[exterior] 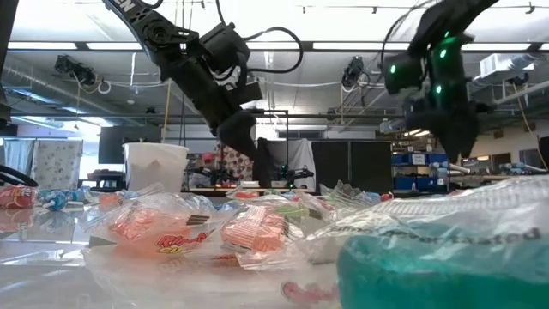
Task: Sort candy by brand, put in halloween buckets
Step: Put the orange candy into the right orange bucket
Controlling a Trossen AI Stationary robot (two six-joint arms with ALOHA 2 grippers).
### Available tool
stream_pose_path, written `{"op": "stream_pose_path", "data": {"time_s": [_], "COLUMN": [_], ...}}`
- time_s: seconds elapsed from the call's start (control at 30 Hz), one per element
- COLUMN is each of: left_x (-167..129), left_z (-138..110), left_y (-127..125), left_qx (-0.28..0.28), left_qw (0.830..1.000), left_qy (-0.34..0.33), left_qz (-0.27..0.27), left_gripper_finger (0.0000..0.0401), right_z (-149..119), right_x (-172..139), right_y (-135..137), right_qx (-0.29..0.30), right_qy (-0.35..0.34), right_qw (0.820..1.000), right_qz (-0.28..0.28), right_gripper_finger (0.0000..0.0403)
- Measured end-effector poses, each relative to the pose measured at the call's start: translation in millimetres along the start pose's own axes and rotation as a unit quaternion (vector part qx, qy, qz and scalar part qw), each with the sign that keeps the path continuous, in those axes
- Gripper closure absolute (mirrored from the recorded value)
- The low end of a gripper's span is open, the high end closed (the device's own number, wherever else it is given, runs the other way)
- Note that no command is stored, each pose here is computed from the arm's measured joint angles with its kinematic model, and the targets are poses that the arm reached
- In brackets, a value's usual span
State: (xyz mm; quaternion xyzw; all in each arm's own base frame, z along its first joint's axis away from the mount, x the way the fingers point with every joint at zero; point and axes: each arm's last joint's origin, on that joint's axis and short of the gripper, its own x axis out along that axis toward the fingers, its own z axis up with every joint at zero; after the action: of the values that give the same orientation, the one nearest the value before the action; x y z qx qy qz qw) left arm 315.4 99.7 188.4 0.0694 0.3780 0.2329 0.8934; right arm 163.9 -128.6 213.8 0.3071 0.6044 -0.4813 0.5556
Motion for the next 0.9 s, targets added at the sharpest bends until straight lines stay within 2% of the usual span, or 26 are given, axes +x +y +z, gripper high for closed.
{"op": "stream_pose_path", "data": {"time_s": [0.23,0.43,0.67,0.9], "left_x": [-0.1,0.0,0.0,0.0], "left_z": [0.1,-0.7,-0.7,-1.2], "left_y": [0.0,-0.1,-0.1,-0.2], "left_qx": [0.003,0.003,0.003,0.003], "left_qw": [1.000,1.000,1.000,1.000], "left_qy": [0.000,0.003,0.004,0.006], "left_qz": [0.000,0.000,0.000,-0.001], "left_gripper_finger": [0.0244,0.0244,0.0244,0.0244], "right_z": [29.3,43.1,49.3,49.8], "right_x": [38.6,67.6,78.0,89.9], "right_y": [-11.7,-25.3,-21.2,-16.8], "right_qx": [0.008,0.014,0.011,-0.001], "right_qy": [0.067,0.125,0.143,0.162], "right_qw": [0.997,0.991,0.989,0.985], "right_qz": [-0.024,-0.040,-0.025,-0.055], "right_gripper_finger": [0.0237,0.0245,0.0281,0.0320]}}
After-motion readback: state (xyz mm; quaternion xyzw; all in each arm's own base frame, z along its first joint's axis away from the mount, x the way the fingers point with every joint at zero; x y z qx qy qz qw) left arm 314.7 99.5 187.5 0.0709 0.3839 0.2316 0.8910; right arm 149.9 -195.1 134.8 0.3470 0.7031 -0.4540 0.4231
